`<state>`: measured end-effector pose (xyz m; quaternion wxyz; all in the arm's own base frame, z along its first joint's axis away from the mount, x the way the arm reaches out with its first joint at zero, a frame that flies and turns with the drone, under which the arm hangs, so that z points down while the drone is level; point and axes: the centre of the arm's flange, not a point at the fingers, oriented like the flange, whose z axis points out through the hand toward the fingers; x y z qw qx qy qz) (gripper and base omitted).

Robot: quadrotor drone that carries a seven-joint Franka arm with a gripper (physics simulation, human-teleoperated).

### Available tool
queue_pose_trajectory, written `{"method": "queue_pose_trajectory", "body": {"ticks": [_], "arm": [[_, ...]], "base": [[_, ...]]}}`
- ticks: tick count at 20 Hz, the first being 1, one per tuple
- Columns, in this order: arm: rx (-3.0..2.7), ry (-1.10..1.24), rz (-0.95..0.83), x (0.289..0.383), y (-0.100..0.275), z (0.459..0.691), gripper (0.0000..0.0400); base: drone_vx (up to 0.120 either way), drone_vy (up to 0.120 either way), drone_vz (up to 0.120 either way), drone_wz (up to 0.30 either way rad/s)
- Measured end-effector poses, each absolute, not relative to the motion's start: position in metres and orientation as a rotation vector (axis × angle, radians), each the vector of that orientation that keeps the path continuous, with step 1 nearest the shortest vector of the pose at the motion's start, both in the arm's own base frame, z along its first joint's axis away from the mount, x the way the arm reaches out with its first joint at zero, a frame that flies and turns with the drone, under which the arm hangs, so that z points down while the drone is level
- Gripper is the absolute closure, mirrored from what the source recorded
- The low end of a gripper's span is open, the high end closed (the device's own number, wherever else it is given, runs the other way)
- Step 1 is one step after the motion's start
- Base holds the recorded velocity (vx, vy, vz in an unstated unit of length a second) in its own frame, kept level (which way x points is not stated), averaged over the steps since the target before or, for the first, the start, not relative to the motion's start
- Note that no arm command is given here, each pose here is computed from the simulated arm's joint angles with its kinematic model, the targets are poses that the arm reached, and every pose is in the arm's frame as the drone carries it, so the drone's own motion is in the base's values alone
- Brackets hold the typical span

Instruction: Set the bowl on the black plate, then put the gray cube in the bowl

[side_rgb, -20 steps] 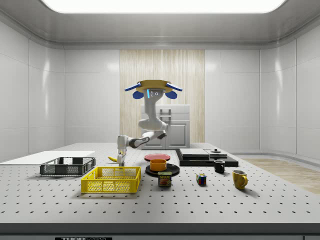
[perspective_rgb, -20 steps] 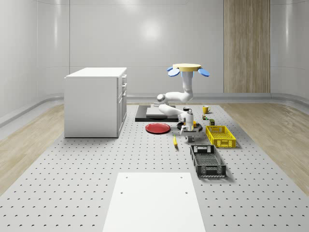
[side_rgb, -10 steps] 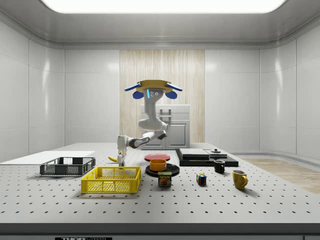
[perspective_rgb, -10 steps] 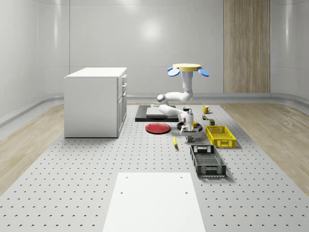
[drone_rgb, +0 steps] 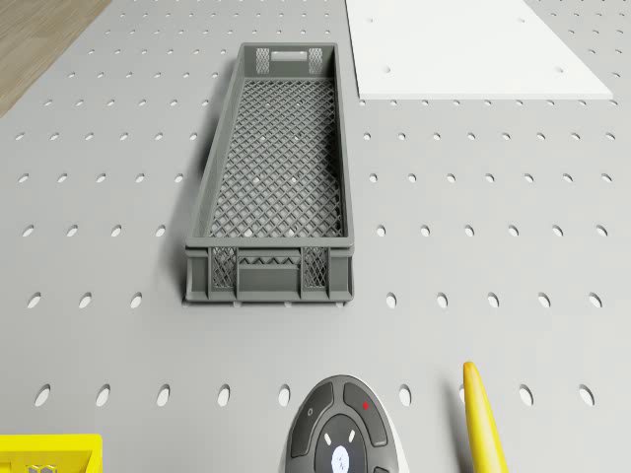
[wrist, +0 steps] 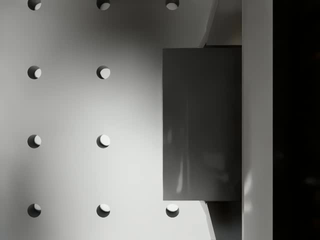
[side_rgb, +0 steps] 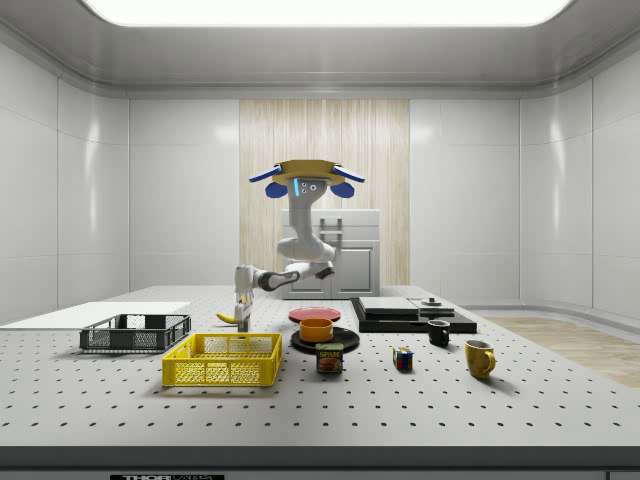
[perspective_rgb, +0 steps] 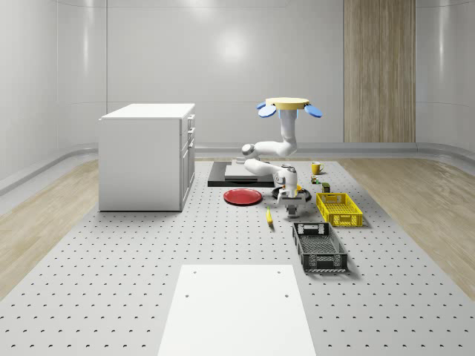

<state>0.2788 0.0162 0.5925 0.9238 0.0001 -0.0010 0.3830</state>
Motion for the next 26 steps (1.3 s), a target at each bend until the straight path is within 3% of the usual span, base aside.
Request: {"method": "queue_pose_trajectory", "body": {"ticks": [8,17,26], "arm": [[0.0,-0.002,0.786,0.2788,0.016,0.573,0.015],[0.0,-0.002,0.786,0.2788,0.016,0.569,0.015],[0.0,-0.002,0.786,0.2788,0.016,0.569,0.015]], "base": [[0.0,0.0,0.12,0.0],[-0.12,0.116,0.12,0.0],[-0.107,-0.031,0.0,0.0]]}}
